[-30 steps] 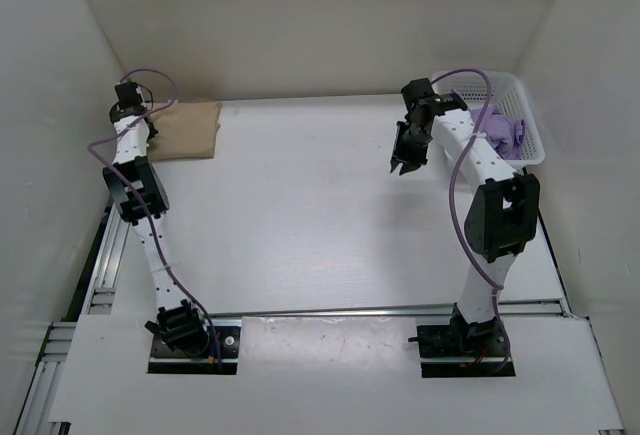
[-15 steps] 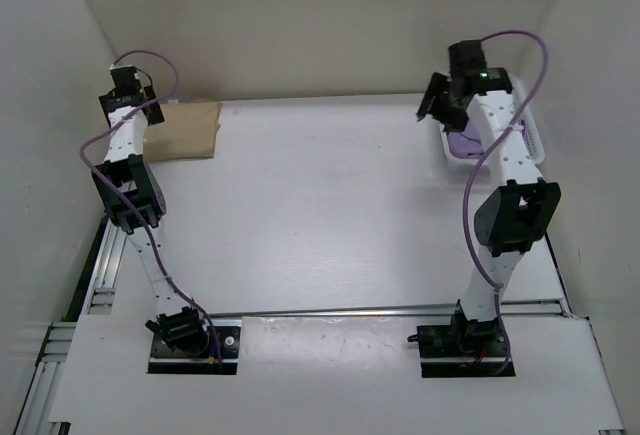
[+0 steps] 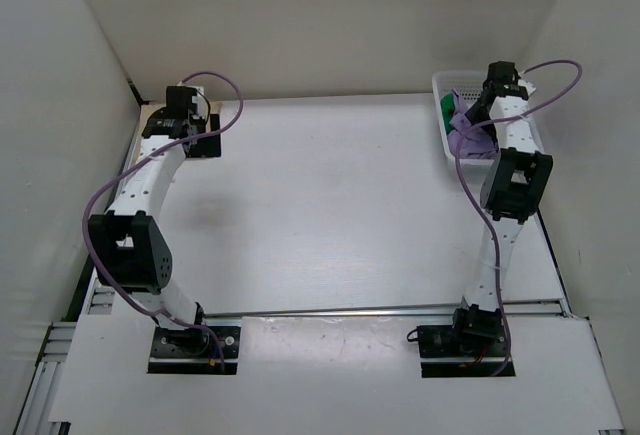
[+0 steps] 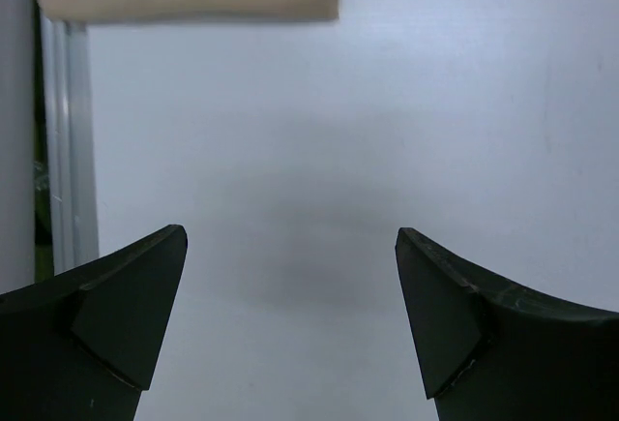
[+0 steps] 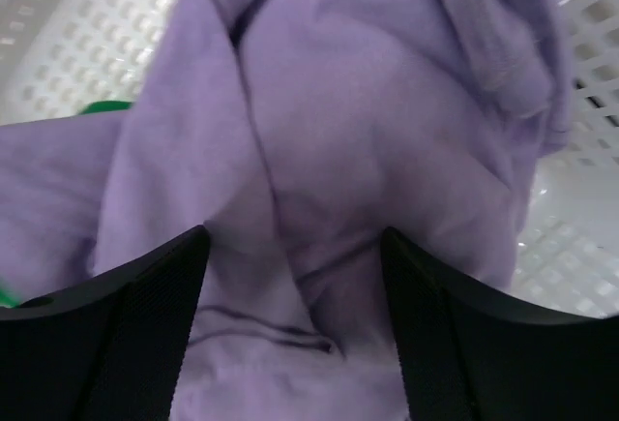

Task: Fold and stack the t-shirts
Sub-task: Grab crumpled tshirt from bin with the right arm, then move the tshirt to the center of the board

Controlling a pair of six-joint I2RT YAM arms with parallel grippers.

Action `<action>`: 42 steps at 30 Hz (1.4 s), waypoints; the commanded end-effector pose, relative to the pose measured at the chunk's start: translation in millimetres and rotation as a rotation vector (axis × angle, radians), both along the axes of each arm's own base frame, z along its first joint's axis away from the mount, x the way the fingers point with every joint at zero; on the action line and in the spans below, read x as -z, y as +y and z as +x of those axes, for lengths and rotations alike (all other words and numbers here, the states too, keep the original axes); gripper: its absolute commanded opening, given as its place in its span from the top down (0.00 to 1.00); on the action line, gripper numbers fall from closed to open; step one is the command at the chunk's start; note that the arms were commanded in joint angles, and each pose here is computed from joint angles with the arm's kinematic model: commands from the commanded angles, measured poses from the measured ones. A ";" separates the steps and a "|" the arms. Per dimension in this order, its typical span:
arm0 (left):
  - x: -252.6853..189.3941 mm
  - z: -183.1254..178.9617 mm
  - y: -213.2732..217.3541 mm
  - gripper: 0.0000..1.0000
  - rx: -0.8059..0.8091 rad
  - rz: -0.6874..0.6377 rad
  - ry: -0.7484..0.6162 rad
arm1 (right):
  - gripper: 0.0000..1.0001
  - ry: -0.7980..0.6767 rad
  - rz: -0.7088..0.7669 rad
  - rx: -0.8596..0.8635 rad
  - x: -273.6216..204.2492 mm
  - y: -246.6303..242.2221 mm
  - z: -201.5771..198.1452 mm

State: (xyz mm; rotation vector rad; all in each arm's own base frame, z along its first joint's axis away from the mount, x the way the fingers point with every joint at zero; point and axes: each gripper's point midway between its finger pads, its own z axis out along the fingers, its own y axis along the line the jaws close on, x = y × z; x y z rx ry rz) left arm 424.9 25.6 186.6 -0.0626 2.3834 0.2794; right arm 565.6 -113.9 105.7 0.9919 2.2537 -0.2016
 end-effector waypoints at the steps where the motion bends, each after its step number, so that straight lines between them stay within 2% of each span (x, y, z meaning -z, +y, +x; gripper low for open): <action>1: -1.1 -45.9 -31.2 0.00 0.114 -0.132 0.150 | 0.29 -0.096 -0.033 0.051 -20.7 -9.9 16.9; 2: -5.5 -49.4 -33.5 0.00 0.121 -0.143 0.162 | 0.46 -0.096 -0.034 0.062 -20.6 -16.1 15.6; 4: -1.6 -57.3 -31.5 0.00 0.113 -0.137 0.206 | 0.70 -0.101 -0.053 0.077 -31.3 -19.3 8.5; 5: -0.4 -60.6 -31.3 0.00 0.112 -0.137 0.219 | 0.92 -0.112 -0.064 0.085 -41.1 -20.9 4.8; 6: 4.4 -65.1 -29.5 0.00 0.105 -0.129 0.241 | 1.00 -0.165 -0.078 0.106 -73.4 -22.6 -2.4; 8: 0.7 -69.5 -29.3 0.00 0.106 -0.129 0.230 | 1.00 -0.192 -0.125 0.122 -92.6 -23.4 -15.4; 9: -0.7 -72.3 -29.2 0.00 0.106 -0.129 0.226 | 1.00 -0.259 -0.166 0.131 -131.0 -22.9 -25.8; 13: -5.4 -75.7 -26.9 0.00 0.100 -0.119 0.211 | 1.00 -0.385 -0.231 0.068 -203.9 -16.6 -47.3; 14: -9.0 -76.6 -24.9 0.00 0.094 -0.111 0.200 | 1.00 -0.443 -0.233 0.054 -234.1 -12.6 -59.1; 17: -16.2 -78.4 -23.2 0.00 0.089 -0.103 0.179 | 1.00 -0.556 -0.195 -0.055 -280.5 9.2 -74.0; 18: -18.0 -81.4 -19.9 0.00 0.081 -0.104 0.172 | 1.00 -0.643 -0.146 -0.151 -311.8 35.3 -86.6; 20: -19.7 -84.8 -19.8 0.00 0.081 -0.104 0.166 | 1.00 -0.742 -0.103 -0.259 -344.7 66.0 -102.7; 22: -24.6 -90.1 -16.5 0.00 0.073 -0.105 0.148 | 1.00 -0.877 -0.056 -0.409 -394.3 115.8 -136.0; 23: -23.8 -93.2 -16.4 0.00 0.072 -0.105 0.150 | 1.00 -0.968 -0.015 -0.558 -423.4 158.0 -159.5; 25: -29.0 -97.8 -16.3 0.00 0.073 -0.105 0.132 | 1.00 -1.054 0.055 -0.722 -448.8 202.0 -187.1; 27: -32.1 -99.8 -17.8 0.00 0.080 -0.112 0.113 | 1.00 -1.178 0.184 -0.921 -483.7 254.5 -231.1; 31: -31.1 -105.0 -17.6 0.00 0.080 -0.112 0.113 | 1.00 -1.335 0.350 -1.118 -530.9 312.3 -294.3; 33: -34.7 -103.9 -19.3 0.00 0.087 -0.118 0.095 | 1.00 -1.373 0.388 -1.145 -540.5 323.1 -305.8; 36: -34.1 -108.7 -19.1 0.00 0.087 -0.118 0.094 | 1.00 -1.307 0.402 -1.132 -521.3 343.8 -294.9; 38: -34.1 -108.8 -16.2 0.00 0.078 -0.119 0.093 | 1.00 -1.189 0.366 -1.013 -483.8 350.8 -258.0; 40: -36.8 -109.8 -16.2 0.00 0.079 -0.119 0.084 | 1.00 -0.965 0.342 -0.923 -412.0 362.6 -220.4; 42: -37.1 -110.1 -9.0 0.00 0.054 -0.100 0.083 | 0.95 -0.761 0.332 -0.829 -348.5 366.1 -200.4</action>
